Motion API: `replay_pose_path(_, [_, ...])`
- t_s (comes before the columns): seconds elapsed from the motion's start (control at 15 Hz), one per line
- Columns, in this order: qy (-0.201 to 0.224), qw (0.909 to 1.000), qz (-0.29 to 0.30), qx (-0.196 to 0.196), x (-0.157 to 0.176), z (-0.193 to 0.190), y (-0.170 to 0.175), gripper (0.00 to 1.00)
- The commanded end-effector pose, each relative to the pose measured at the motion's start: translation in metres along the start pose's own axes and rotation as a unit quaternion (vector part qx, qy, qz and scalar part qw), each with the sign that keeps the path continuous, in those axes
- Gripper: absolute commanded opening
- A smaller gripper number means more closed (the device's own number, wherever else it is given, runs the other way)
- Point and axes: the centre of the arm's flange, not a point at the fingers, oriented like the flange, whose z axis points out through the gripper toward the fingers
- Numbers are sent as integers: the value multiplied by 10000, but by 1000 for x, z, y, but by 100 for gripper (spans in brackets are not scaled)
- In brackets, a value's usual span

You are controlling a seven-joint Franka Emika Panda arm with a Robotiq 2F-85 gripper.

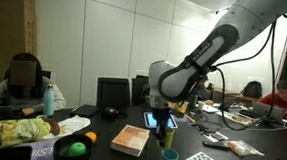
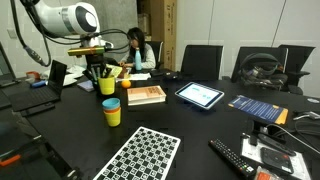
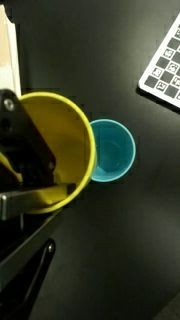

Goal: Stack the cups together

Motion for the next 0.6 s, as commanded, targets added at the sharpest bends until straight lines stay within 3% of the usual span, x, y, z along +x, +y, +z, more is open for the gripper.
replay_pose_path(0.0, [120, 9998, -145, 86, -12, 2, -5, 0])
replay_pose_path(0.53, [-105, 9998, -139, 120, -12, 28, 12, 0])
